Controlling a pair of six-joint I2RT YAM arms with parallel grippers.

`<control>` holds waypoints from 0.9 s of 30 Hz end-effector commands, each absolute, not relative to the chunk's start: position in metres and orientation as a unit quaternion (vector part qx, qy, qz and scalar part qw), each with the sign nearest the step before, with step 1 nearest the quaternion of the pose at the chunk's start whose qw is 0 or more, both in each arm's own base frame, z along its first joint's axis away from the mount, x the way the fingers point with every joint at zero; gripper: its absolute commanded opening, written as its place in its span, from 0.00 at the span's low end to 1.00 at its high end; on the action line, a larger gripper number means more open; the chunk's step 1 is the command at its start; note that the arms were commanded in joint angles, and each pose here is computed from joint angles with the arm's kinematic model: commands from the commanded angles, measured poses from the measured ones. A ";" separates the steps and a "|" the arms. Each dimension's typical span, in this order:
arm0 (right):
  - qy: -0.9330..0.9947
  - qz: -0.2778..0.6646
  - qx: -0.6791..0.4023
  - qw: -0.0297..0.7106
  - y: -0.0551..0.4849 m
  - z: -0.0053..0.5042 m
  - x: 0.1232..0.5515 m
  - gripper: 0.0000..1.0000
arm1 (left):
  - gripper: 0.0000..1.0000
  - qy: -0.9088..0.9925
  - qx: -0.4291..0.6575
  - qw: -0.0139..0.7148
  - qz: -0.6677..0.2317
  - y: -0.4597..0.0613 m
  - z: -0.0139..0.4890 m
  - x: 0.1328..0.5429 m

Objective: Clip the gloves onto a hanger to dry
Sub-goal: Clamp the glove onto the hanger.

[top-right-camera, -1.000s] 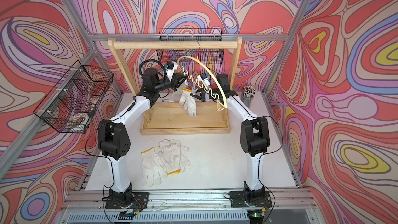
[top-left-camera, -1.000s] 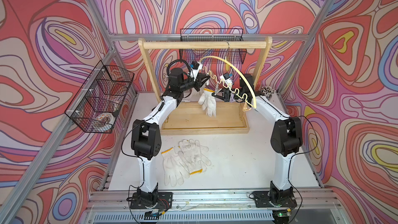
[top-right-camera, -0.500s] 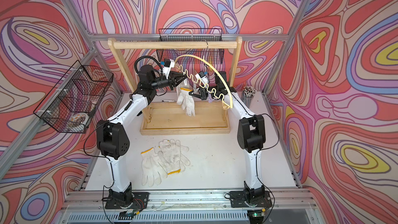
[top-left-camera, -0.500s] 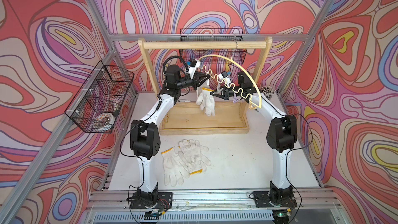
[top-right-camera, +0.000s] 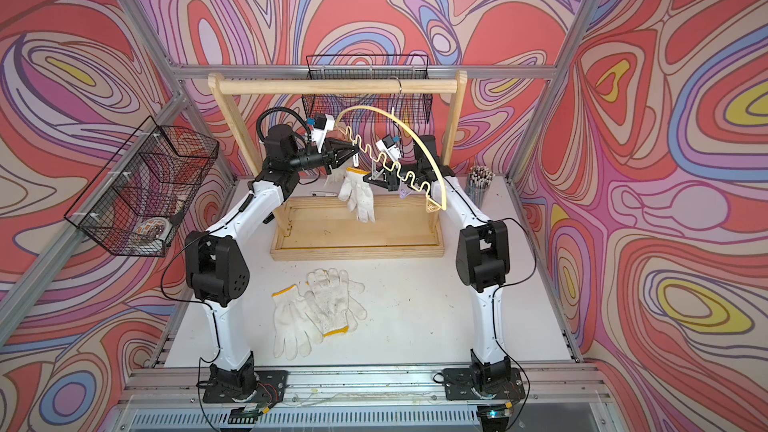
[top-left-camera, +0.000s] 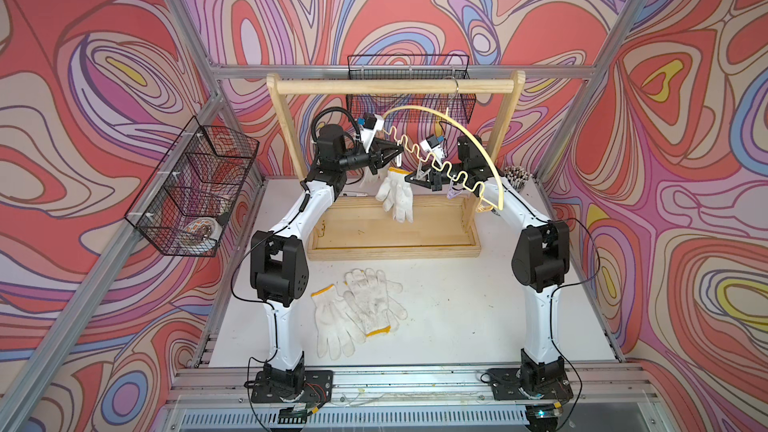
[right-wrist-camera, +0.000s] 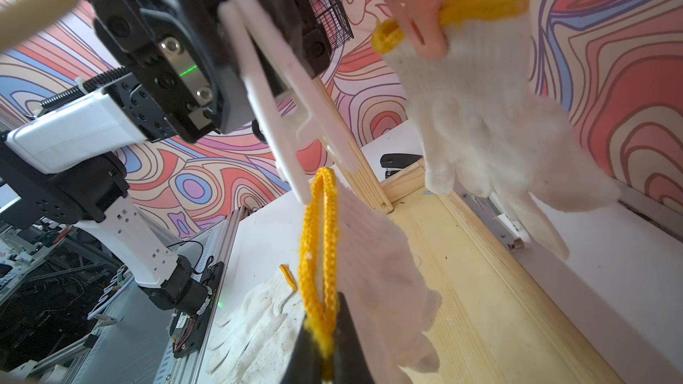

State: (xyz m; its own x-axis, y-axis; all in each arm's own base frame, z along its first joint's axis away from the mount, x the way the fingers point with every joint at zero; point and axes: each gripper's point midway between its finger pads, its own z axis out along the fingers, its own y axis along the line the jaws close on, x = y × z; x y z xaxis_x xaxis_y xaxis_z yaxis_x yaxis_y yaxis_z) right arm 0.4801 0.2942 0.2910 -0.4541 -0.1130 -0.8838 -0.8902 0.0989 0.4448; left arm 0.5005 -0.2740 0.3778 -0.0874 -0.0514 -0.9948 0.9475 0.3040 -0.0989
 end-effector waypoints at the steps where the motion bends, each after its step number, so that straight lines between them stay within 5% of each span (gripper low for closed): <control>1: 0.636 0.558 -0.393 0.359 0.296 0.297 0.486 0.00 | 0.00 0.572 0.394 0.553 -0.460 -0.271 0.377 0.499; 27: 0.614 0.573 -0.408 0.357 0.305 0.311 0.488 0.00 | 0.00 0.568 0.391 0.541 -0.482 -0.260 0.371 0.505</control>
State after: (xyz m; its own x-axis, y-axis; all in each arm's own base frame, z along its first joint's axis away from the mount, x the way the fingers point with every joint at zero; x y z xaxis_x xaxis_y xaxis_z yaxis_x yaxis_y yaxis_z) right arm 0.4896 0.3008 0.3097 -0.4115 -0.0883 -0.9071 -0.9114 0.0390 0.4097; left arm 0.5010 -0.2631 0.3739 -0.1122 -0.0686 -0.9913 0.9609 0.2468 -0.1258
